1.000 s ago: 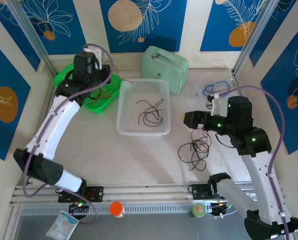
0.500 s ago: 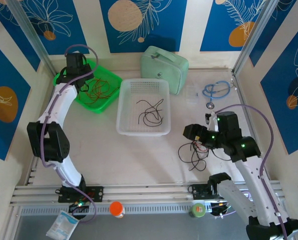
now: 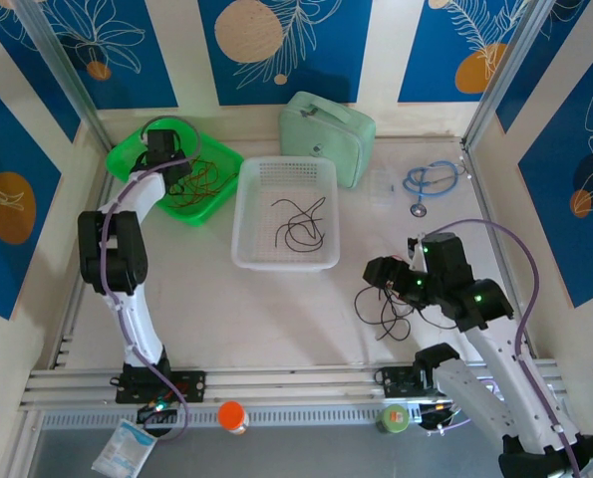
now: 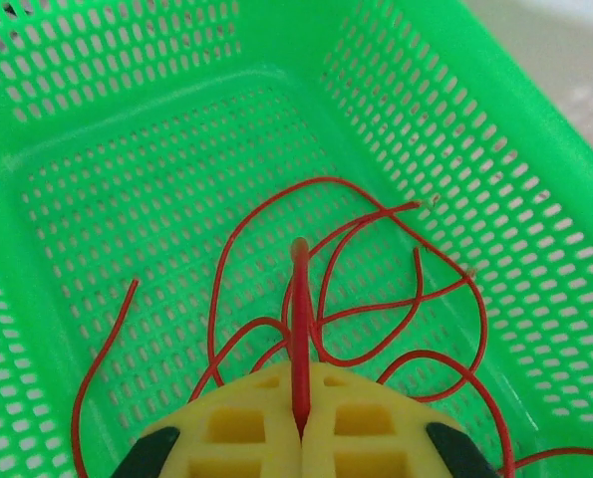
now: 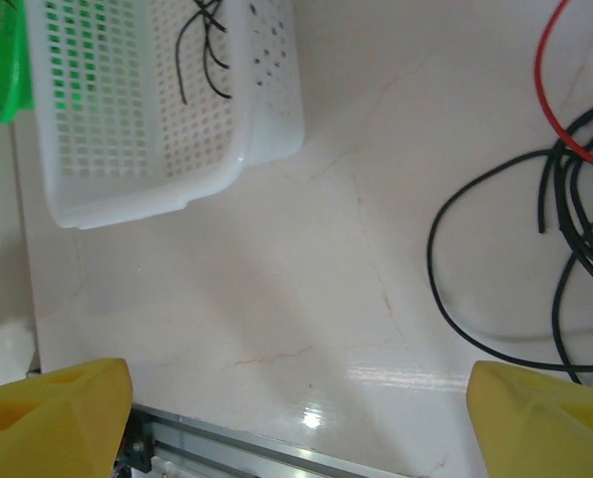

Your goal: Untangle the cables

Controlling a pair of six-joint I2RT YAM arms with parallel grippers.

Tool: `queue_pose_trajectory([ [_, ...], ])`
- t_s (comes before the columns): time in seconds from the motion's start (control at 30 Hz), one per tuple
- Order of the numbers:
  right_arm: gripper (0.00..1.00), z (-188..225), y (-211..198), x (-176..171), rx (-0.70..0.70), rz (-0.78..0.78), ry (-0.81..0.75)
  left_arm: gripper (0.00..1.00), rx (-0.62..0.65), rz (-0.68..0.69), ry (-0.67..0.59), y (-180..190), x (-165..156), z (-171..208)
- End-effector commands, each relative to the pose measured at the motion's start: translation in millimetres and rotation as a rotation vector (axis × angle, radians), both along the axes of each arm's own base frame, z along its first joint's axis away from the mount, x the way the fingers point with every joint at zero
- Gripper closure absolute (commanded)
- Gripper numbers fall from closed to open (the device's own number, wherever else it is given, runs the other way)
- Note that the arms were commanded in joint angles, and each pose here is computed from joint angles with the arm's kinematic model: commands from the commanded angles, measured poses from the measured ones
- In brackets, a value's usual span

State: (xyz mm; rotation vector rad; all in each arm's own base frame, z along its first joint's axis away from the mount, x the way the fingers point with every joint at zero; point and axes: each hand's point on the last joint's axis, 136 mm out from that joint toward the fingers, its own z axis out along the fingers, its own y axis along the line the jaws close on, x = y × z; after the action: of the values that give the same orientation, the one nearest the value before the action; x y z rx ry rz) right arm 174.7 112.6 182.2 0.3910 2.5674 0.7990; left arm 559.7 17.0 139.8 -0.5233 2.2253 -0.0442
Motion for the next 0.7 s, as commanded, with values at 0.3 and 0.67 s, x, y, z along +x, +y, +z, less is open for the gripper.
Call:
queue_pose_trajectory([
  [0.3, 0.21, -51.9, -48.6, -10.7, -0.259, -0.227, 0.19, 0.04, -0.071, -0.156, -0.198, -32.6, -7.0, 77.3],
  [0.67, 0.39, -95.7, -10.1, -5.9, -0.267, -0.111, 0.305, 0.0, -0.056, -0.295, -0.347, -58.3, -49.1, 191.4],
])
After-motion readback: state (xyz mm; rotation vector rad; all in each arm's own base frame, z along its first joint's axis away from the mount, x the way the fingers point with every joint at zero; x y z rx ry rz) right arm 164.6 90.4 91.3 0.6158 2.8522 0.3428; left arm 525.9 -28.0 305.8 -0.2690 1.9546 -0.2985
